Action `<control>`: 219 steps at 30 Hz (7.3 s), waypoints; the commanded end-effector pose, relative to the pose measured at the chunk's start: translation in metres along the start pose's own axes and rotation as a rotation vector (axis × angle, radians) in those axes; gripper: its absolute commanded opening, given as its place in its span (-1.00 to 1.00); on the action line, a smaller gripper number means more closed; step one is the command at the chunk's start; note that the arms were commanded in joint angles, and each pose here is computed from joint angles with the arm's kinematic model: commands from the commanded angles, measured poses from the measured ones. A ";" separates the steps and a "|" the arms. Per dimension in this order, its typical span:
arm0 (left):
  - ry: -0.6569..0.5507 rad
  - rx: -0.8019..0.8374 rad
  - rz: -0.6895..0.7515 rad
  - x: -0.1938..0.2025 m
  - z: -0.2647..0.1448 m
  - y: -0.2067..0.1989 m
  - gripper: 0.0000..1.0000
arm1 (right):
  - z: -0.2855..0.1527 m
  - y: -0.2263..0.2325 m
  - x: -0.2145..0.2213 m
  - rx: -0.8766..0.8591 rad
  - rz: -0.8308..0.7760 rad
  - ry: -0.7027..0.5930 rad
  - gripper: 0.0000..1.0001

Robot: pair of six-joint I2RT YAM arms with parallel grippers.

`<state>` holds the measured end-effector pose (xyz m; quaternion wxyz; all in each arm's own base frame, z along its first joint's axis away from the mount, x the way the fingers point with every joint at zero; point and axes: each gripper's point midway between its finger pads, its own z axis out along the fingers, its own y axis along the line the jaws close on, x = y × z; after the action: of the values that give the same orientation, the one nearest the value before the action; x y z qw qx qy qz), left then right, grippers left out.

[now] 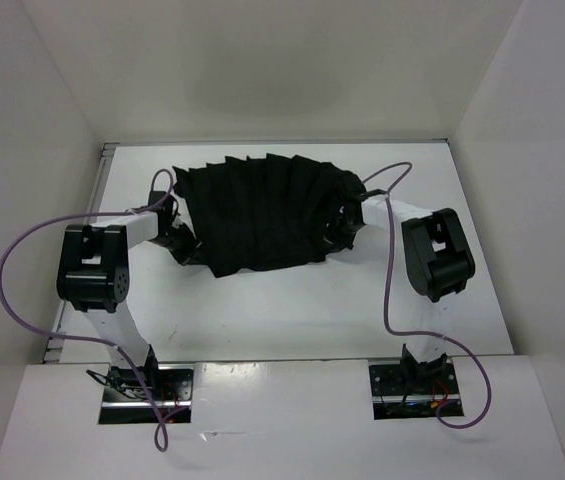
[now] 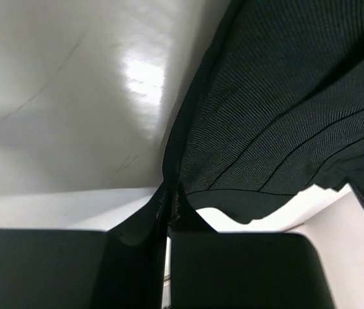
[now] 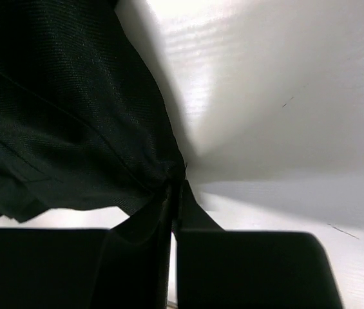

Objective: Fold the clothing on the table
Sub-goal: Fold the skirt

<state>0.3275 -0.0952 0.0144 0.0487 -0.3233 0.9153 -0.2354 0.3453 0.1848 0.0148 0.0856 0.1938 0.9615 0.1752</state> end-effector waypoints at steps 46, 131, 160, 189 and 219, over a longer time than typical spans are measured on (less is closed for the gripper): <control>-0.168 0.570 0.339 -0.052 -0.143 -0.183 -1.00 | -0.229 0.052 -0.116 -0.377 -0.158 -0.576 -1.00; -0.066 0.505 0.585 0.033 -0.067 -0.150 -0.99 | -0.018 -0.033 -0.073 -0.156 -0.287 0.006 0.92; 0.022 0.268 0.709 0.075 0.018 -0.180 -0.99 | -0.017 -0.025 -0.016 -0.221 -0.249 0.107 -0.99; 0.277 0.284 0.695 0.149 0.114 -0.186 -0.99 | -0.180 0.134 0.035 -0.728 -0.484 -0.008 -0.99; -0.296 -0.170 0.289 -0.064 -0.014 -0.049 -0.99 | -0.155 0.127 -0.017 -0.552 -0.395 -0.101 -0.99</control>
<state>0.4022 -0.0821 0.0485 0.1901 -0.2194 0.9516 -0.1014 0.3495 0.2396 0.1918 0.1863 -0.0224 0.8973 0.3996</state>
